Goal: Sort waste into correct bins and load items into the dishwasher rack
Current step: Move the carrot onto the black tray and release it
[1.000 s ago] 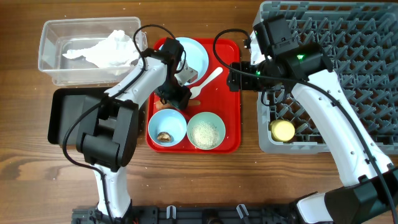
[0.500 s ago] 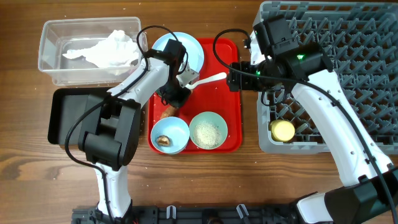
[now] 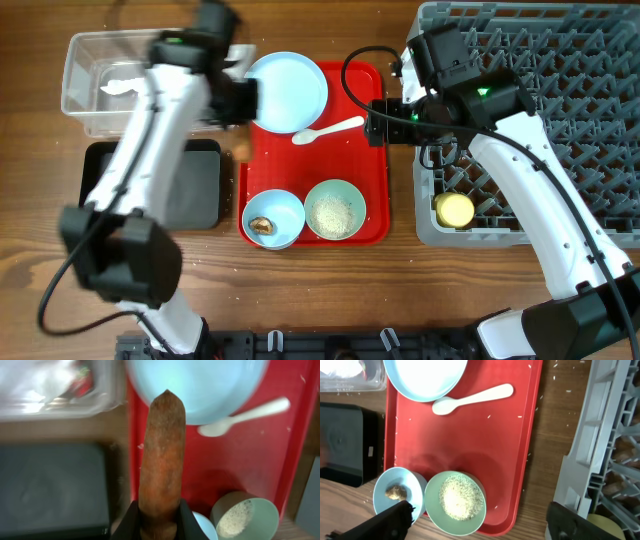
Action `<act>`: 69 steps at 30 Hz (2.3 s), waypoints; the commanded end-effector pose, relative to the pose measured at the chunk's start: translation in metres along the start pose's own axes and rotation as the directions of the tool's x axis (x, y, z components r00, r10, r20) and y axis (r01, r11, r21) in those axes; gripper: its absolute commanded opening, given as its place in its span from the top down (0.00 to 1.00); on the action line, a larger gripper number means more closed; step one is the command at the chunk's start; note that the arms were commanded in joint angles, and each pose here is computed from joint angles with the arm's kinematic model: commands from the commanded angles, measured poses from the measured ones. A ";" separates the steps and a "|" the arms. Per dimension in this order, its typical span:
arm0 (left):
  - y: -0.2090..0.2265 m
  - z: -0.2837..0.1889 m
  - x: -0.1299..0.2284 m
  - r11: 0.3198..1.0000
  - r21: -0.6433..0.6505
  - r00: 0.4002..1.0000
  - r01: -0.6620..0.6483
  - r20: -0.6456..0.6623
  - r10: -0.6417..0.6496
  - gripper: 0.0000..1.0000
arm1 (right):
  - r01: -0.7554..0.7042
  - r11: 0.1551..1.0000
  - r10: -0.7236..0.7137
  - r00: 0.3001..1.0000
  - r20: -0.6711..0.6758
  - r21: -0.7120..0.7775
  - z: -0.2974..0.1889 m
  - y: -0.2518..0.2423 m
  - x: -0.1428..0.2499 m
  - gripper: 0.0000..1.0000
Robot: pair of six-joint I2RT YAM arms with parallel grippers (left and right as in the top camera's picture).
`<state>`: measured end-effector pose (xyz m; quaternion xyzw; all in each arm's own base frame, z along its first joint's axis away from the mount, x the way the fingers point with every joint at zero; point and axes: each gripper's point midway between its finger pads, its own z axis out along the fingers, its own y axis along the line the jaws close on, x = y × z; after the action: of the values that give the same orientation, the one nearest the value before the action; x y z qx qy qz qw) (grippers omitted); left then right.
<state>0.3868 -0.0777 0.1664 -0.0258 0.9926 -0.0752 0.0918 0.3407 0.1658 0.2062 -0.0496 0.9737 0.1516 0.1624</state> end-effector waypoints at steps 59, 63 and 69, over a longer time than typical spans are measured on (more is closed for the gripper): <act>-0.068 0.103 0.184 0.808 0.032 0.763 -0.588 -0.308 0.568 0.68 | 0.036 0.996 -0.033 0.998 -0.046 0.076 0.000 -0.013 0.010 0.05; -0.064 0.107 0.189 0.809 0.031 0.760 -0.588 -0.321 0.565 0.73 | 0.036 0.996 -0.032 0.998 -0.048 0.076 0.000 -0.014 0.010 0.05; -0.066 0.120 0.185 0.808 0.031 0.771 -0.589 -0.278 0.573 0.78 | 0.038 0.996 -0.034 0.998 -0.052 0.078 0.000 -0.014 0.011 0.06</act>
<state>0.2321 -0.1768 0.0343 0.2911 0.9562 -0.0202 -0.0234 0.3300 0.1521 0.1986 -0.0546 0.9818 0.1152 0.1408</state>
